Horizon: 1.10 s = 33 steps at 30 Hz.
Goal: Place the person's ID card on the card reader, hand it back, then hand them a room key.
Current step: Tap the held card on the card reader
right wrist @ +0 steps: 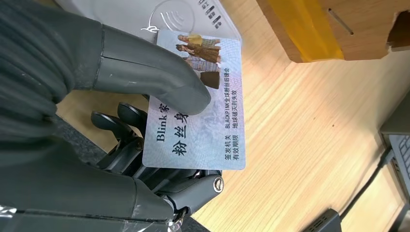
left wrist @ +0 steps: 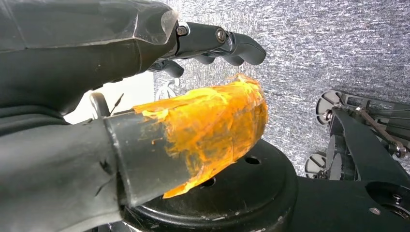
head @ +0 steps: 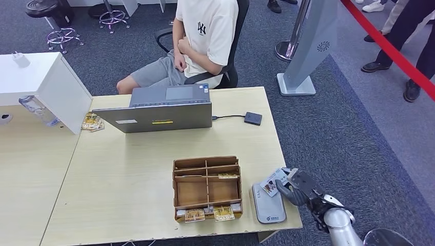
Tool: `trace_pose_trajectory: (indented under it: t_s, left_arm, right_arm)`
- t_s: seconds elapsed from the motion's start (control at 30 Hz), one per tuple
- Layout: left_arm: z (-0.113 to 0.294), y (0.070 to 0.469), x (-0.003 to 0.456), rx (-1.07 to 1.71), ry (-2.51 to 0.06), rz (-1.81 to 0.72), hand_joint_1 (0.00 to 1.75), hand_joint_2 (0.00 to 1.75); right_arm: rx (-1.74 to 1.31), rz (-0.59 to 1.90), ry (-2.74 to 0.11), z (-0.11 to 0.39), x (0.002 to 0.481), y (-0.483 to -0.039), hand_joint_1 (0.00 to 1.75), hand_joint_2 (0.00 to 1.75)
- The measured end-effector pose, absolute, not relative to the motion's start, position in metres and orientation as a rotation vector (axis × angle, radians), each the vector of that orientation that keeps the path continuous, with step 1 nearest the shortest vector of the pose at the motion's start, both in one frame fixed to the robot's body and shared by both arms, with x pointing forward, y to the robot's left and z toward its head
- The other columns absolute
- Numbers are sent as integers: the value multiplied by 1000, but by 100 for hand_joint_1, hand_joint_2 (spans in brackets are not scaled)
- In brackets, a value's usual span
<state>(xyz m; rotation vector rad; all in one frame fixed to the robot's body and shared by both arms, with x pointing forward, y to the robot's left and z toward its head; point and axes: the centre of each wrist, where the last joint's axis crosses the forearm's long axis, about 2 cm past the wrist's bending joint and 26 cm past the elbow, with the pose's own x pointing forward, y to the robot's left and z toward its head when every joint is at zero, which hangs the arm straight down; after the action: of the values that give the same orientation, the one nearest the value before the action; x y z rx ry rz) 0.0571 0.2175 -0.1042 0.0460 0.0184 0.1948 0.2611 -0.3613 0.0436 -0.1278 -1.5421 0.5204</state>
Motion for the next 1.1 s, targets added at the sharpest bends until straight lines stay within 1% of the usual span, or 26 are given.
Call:
trace_pose_trajectory:
  t_s: [0.67, 1.1]
  left_arm:
    - [-105, 220, 58, 48, 11, 221, 0, 0]
    - [-105, 220, 57, 46, 13, 241, 0, 0]
  right_arm:
    - [-151, 673, -1478, 44, 275, -383, 175, 175]
    - [-88, 746, -1468, 44, 279, -389, 175, 175]
